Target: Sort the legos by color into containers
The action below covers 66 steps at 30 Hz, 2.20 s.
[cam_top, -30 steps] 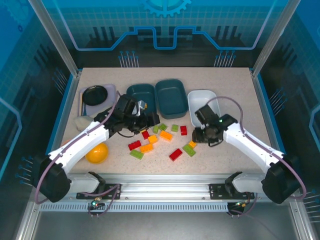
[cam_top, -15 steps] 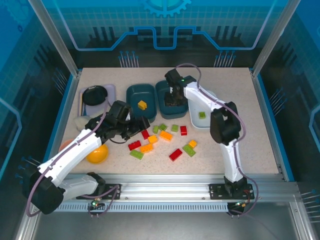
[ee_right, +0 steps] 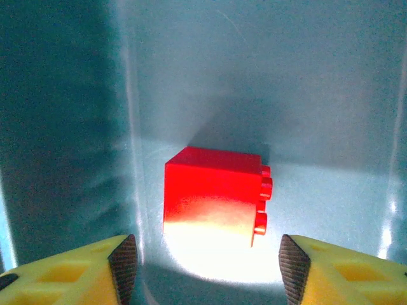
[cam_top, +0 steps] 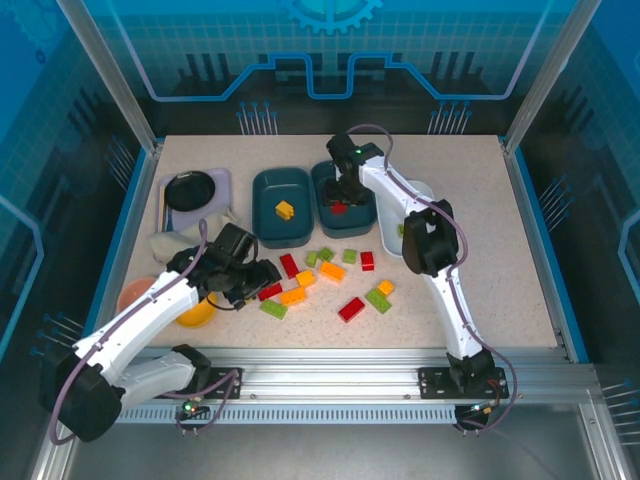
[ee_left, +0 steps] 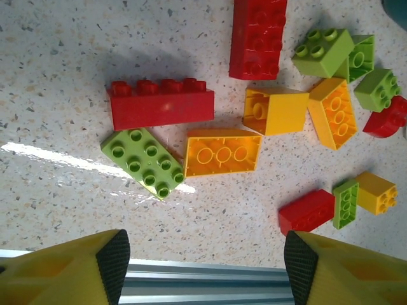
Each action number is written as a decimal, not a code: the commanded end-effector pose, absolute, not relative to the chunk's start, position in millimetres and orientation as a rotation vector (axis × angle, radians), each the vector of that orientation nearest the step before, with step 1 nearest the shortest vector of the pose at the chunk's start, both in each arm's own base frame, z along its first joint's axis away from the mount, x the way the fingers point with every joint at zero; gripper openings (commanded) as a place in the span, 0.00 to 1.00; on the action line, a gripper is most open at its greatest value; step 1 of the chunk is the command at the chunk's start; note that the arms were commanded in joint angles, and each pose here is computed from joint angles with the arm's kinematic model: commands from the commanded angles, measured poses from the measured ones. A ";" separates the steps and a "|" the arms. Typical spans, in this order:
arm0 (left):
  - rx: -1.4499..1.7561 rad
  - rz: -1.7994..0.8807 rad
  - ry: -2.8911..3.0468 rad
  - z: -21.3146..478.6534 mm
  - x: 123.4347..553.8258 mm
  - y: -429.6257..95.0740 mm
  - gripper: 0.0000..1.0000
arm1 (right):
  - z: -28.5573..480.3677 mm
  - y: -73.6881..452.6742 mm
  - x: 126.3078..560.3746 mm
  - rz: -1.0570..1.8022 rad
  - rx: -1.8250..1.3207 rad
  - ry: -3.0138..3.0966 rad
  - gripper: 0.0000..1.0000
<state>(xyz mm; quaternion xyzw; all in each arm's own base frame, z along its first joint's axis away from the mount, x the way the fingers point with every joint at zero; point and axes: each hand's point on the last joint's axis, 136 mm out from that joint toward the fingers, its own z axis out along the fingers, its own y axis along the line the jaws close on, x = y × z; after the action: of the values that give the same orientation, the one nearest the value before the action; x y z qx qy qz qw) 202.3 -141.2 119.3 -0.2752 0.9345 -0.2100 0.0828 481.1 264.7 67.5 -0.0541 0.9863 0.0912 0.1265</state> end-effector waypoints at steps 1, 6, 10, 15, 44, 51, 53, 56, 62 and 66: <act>-0.814 -0.619 2.844 109.1 201.7 -145.5 0.68 | 133.5 273.9 466.2 0.350 -0.232 2.757 0.65; -0.541 -0.562 2.938 101.3 215.5 -170.1 0.71 | 174.2 269.1 417.9 0.426 -0.315 2.583 0.67; 0.098 -0.481 2.933 110.0 230.6 -198.3 0.72 | 171.9 247.5 356.8 0.490 -0.342 2.524 0.66; 0.691 -0.307 2.896 96.0 232.1 -205.8 0.71 | 157.0 221.9 287.6 0.607 -0.331 2.501 0.68; 1.171 0.002 2.925 0.5 223.4 -201.5 0.52 | 159.6 178.2 190.0 0.886 -0.192 2.473 0.83; 1.134 0.015 2.870 7.9 235.1 -206.7 0.29 | 161.9 181.7 194.4 0.897 -0.191 2.467 0.82; 1.124 0.003 2.851 14.9 237.3 -210.9 0.28 | 162.0 181.8 194.8 0.895 -0.191 2.467 0.82; 1.064 -0.027 2.829 37.0 241.4 -215.7 0.26 | 167.9 179.9 196.3 0.879 -0.191 2.458 0.82; 0.733 -0.175 2.740 122.9 265.9 -215.6 0.29 | 197.6 177.2 213.1 0.867 -0.158 2.358 0.81; 0.456 -0.229 2.754 146.8 308.3 -197.7 0.31 | 218.2 189.8 240.0 0.917 -0.119 2.246 0.81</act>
<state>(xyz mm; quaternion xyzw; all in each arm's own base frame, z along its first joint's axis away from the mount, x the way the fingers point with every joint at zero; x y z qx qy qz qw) 291.3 -216.2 138.9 0.2391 0.9515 -0.0738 0.1788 215.4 182.1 189.5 -0.0610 0.8928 0.3303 0.3001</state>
